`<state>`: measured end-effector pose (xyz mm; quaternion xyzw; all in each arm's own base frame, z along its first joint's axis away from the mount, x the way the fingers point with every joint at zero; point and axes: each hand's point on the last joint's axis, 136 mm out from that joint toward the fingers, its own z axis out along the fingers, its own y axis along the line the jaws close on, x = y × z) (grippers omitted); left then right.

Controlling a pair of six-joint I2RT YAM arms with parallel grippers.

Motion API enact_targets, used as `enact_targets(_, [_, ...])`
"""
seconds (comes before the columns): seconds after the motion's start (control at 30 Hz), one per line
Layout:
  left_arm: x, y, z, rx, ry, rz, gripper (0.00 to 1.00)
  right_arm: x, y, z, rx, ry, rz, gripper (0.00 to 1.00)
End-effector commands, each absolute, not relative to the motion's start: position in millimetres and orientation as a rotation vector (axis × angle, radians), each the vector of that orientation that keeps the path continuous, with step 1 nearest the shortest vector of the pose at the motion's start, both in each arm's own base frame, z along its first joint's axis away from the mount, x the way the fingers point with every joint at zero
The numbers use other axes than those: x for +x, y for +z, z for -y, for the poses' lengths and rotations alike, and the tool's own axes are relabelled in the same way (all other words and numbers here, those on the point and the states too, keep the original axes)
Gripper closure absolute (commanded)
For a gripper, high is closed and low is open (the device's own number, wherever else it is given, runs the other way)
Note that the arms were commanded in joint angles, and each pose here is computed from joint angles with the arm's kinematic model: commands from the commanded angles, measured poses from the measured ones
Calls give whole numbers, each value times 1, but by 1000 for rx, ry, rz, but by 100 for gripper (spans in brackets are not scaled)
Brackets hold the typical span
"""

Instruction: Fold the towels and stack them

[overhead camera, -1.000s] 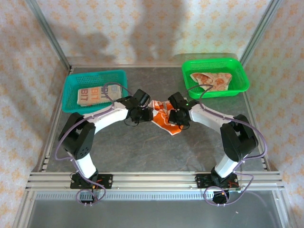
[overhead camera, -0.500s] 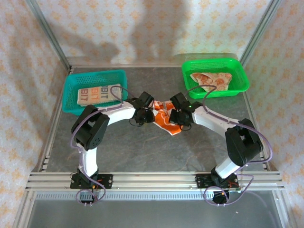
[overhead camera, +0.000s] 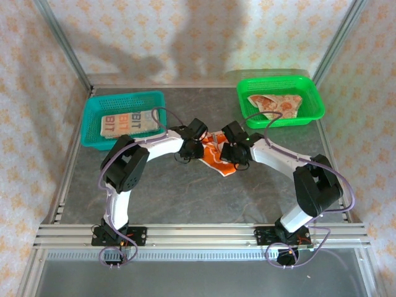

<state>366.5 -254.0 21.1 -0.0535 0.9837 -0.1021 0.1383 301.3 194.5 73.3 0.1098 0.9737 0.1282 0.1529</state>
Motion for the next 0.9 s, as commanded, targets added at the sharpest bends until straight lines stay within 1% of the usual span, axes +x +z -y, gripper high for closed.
enact_targets(0.0, [373,2,252,-116,-201,-2833,74,300,80,-194,336,394,-2770,100])
enact_targets(0.1, [376,7,247,-123,-156,-2812,97,299,83,-195,335,401,-2770,100])
enact_targets(0.13, [377,11,244,-124,-134,-2800,100,299,84,-195,336,404,-2769,100])
enact_targets(0.3, [372,53,214,-107,4,-2718,100,297,104,-196,351,454,-2742,100])
enact_targets(0.33, [371,71,209,-106,6,-2687,100,296,110,-196,357,466,-2732,99])
enact_targets(0.43, [358,94,191,-84,62,-2663,100,295,124,-194,388,503,-2709,94])
enact_targets(0.53, [341,104,176,-60,97,-2667,100,297,130,-195,434,544,-2712,90])
enact_targets(0.67, [320,105,166,14,98,-2697,100,319,136,-197,484,591,-2678,86])
enact_targets(0.7, [317,104,166,23,90,-2702,100,327,137,-197,498,597,-2669,84])
enact_targets(0.73, [313,102,167,39,76,-2711,100,339,139,-196,515,600,-2656,79])
enact_targets(0.77, [310,100,169,59,64,-2722,100,351,138,-195,531,589,-2645,71])
enact_targets(0.8, [308,100,170,68,67,-2724,100,361,137,-193,538,572,-2639,67])
enact_targets(0.87, [304,97,171,82,64,-2736,100,385,131,-196,504,563,-2643,64])
